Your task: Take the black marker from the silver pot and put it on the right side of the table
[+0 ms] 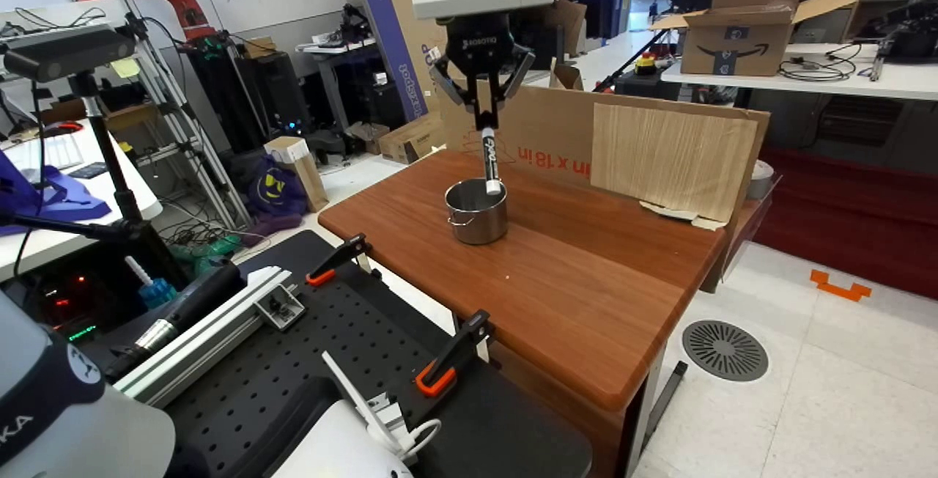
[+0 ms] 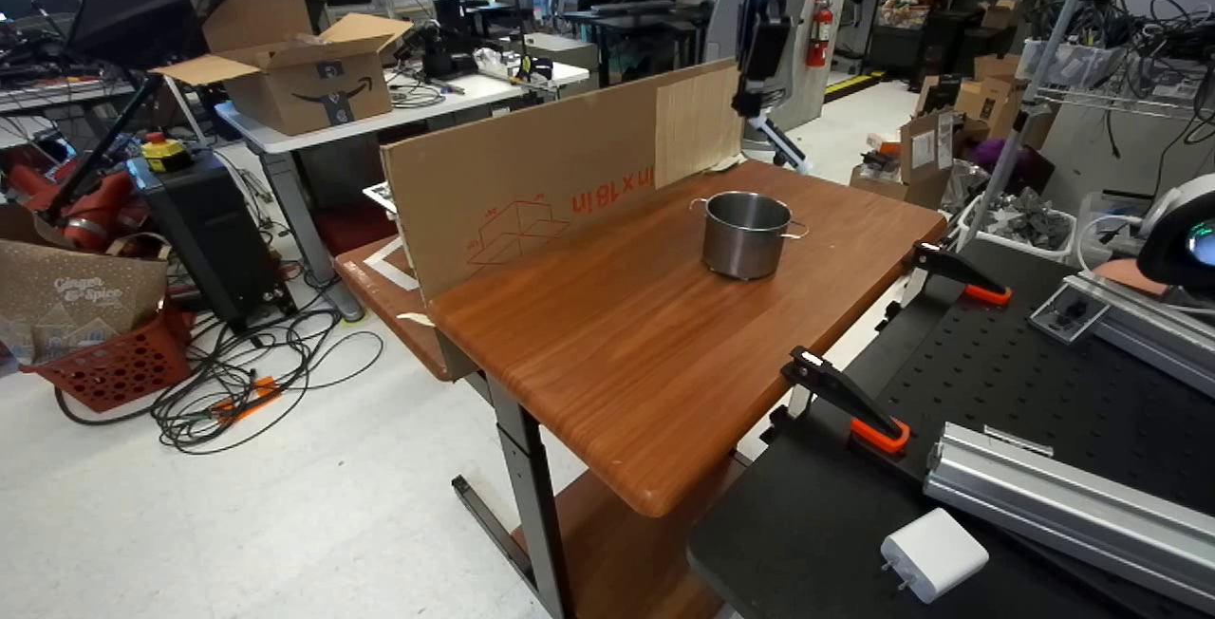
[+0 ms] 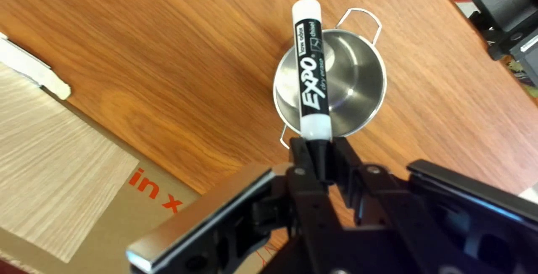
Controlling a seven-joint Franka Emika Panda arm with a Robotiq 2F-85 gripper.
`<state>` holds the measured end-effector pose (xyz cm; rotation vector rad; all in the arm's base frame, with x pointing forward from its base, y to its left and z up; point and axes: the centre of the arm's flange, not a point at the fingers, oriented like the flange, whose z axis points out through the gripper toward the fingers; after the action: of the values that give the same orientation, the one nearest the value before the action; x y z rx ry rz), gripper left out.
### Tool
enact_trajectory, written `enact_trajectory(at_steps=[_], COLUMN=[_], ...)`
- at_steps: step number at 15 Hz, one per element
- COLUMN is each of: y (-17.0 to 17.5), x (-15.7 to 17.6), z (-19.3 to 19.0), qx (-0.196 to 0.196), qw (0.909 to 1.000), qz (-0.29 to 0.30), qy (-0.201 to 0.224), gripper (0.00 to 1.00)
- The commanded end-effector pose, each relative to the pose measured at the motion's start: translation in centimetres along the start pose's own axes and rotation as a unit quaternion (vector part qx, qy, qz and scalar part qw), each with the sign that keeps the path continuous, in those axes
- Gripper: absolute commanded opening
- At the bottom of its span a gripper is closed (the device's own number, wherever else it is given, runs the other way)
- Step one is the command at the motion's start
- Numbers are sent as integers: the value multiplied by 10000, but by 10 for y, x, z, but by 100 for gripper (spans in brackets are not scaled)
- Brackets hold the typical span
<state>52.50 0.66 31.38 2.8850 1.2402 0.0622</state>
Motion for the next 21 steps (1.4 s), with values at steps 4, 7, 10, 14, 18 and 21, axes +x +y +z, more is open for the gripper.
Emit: enact_trajectory(at_steps=[4, 7, 10, 14, 18, 21], y=[27, 39, 46, 51, 55, 58], x=[-7, -1, 9, 23, 30, 33], z=[-41, -42, -31, 0, 32, 56], qx=[-519, -1037, -1440, -1641, -1669, -1547], qw=[9980, 9912, 9805, 9698, 9643, 9649], qz=[-218, -609, -1051, -1555, -1899, -2047], qy=[-297, -545, -828, -913, -784, -560], gripper=[5, 5, 5, 5, 5, 5])
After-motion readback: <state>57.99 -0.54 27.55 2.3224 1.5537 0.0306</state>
